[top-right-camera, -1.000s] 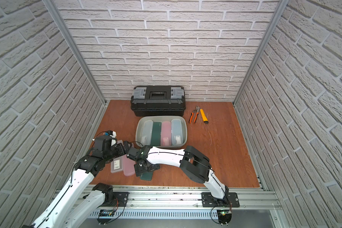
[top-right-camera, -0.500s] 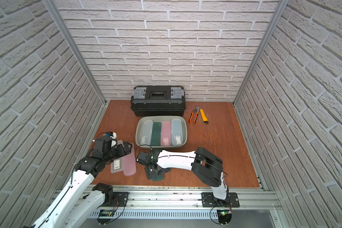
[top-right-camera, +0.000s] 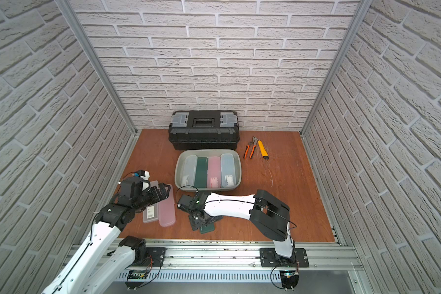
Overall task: Put the pencil case into the storage box
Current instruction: Pick up the pencil case from the center of the board.
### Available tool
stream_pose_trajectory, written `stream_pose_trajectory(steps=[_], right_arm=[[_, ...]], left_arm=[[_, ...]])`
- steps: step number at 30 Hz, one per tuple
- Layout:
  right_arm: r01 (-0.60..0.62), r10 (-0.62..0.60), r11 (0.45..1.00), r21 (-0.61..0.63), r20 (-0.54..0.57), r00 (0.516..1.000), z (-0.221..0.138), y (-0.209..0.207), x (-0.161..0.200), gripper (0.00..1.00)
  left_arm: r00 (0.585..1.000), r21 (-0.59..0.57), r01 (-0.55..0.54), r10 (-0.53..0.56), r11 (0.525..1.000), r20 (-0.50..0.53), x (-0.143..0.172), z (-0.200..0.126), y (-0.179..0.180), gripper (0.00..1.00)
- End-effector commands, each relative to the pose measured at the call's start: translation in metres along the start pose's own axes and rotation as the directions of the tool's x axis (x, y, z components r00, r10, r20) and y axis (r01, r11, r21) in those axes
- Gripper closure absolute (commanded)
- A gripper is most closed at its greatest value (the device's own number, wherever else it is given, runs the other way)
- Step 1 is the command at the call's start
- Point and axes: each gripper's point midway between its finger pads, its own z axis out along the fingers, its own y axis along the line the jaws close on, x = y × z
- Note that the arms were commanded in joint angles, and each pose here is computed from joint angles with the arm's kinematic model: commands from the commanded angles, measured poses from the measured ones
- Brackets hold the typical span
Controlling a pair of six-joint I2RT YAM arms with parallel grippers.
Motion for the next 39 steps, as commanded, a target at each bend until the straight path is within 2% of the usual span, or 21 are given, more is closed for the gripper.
stream_pose_trajectory(steps=[1, 11, 16, 21, 31, 35, 39], right_arm=[[-0.012, 0.012, 1.000, -0.006, -0.029, 1.000, 0.014, 0.002, 0.006, 0.07], [0.014, -0.012, 0.999, 0.037, -0.048, 0.999, 0.026, -0.011, 0.018, 0.16], [0.055, -0.054, 0.997, 0.059, -0.003, 0.999, 0.017, -0.027, 0.021, 0.23], [0.105, -0.110, 0.991, 0.087, 0.053, 0.993, 0.003, -0.052, 0.029, 0.38], [0.305, -0.306, 0.952, 0.032, 0.046, 0.951, -0.011, -0.053, 0.058, 0.48], [0.358, -0.359, 0.933, 0.029, 0.105, 0.927, -0.026, -0.045, 0.053, 0.51], [0.349, -0.335, 0.937, -0.027, 0.220, 0.916, -0.055, -0.035, 0.038, 0.52]], left_arm=[[1.000, 0.011, 0.001, -0.001, 1.000, 0.026, -0.004, -0.002, -0.001, 0.01], [1.000, 0.018, -0.003, 0.002, 1.000, 0.027, -0.006, -0.004, -0.004, 0.01], [0.999, 0.023, -0.001, 0.000, 1.000, 0.035, -0.009, -0.007, -0.006, 0.01], [0.999, 0.034, 0.001, -0.002, 0.999, 0.037, -0.007, -0.008, -0.009, 0.01], [0.997, 0.047, -0.014, 0.011, 0.999, 0.078, -0.012, -0.013, -0.017, 0.02], [0.993, 0.094, -0.048, 0.037, 0.994, 0.116, -0.019, -0.016, -0.034, 0.01], [0.981, 0.131, -0.118, 0.095, 0.984, 0.167, -0.030, -0.025, -0.054, 0.02]])
